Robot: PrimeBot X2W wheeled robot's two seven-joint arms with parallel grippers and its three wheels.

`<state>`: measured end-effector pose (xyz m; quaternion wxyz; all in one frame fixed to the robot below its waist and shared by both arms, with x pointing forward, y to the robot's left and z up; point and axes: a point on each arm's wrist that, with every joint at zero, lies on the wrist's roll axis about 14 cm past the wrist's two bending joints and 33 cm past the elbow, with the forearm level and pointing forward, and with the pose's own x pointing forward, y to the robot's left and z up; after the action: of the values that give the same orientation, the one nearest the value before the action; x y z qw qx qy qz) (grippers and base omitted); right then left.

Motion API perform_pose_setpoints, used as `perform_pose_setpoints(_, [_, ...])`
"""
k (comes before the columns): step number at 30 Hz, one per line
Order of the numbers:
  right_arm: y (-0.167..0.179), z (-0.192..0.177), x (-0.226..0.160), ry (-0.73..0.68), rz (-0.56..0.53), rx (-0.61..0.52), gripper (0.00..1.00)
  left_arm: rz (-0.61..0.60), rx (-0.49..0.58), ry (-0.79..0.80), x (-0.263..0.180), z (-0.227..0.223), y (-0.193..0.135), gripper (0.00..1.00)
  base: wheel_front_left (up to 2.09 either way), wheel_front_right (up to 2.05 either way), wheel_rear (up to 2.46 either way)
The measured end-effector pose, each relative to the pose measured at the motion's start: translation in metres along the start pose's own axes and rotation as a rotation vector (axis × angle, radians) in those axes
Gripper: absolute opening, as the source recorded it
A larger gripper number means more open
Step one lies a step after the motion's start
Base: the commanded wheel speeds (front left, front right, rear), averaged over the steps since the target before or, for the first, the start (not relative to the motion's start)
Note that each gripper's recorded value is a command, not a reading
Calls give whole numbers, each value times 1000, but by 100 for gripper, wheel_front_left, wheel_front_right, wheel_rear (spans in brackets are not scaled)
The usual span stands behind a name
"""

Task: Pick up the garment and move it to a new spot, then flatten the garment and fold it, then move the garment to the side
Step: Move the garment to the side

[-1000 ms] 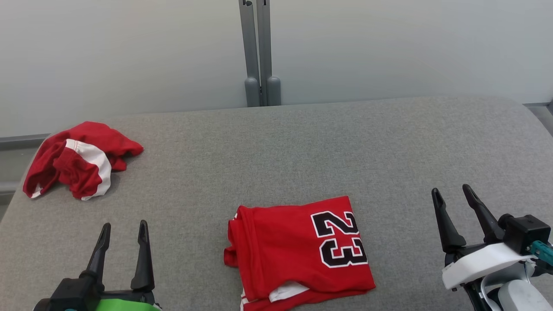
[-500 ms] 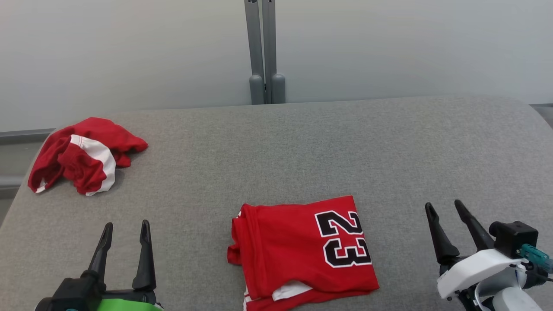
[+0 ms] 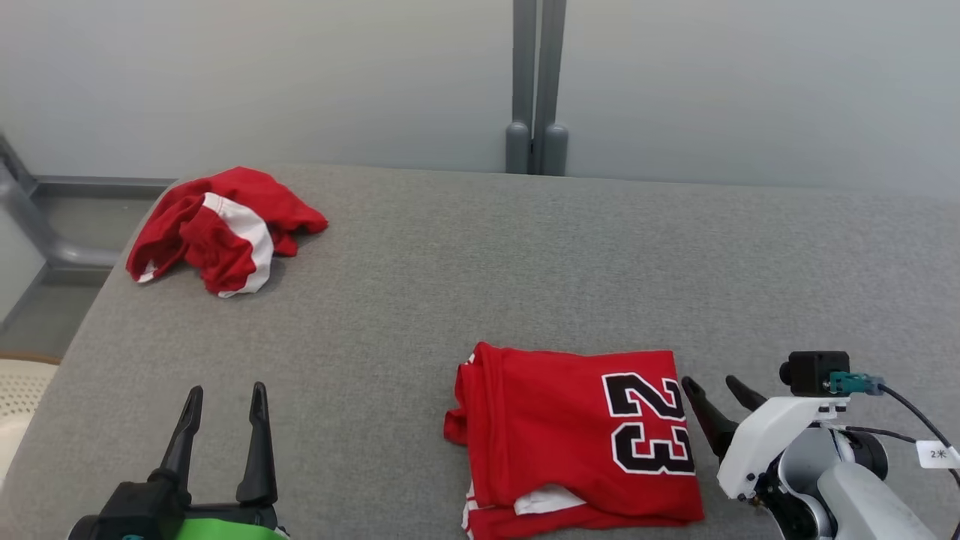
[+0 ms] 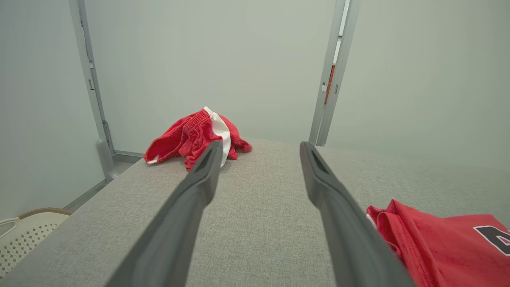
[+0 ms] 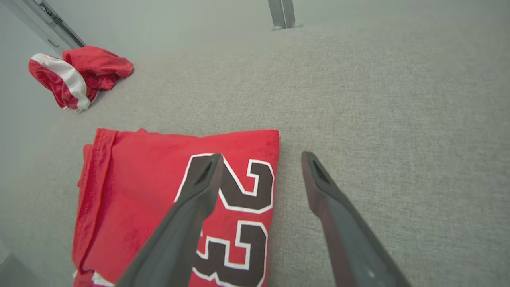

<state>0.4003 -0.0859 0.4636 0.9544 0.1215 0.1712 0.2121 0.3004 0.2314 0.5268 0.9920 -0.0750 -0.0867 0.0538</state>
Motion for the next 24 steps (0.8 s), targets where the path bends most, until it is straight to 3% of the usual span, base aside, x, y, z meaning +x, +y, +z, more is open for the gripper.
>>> perform_pose_setpoints(8, [-1,-59,17,292,-14,68,100,75,10,10,-18,-1,21,100,0,0,0])
perform_pose_setpoints(14, [10,-79,25,396,5,116,100,122,19,15,-29,-1,35,100,0,0,0])
perform_pose_setpoints(18, [11,-78,27,393,9,119,0,125,20,19,-29,-2,36,100,0,0,0])
perform_pose_setpoints(24, [8,-61,27,327,11,98,0,72,17,12,-20,-1,20,100,0,0,0])
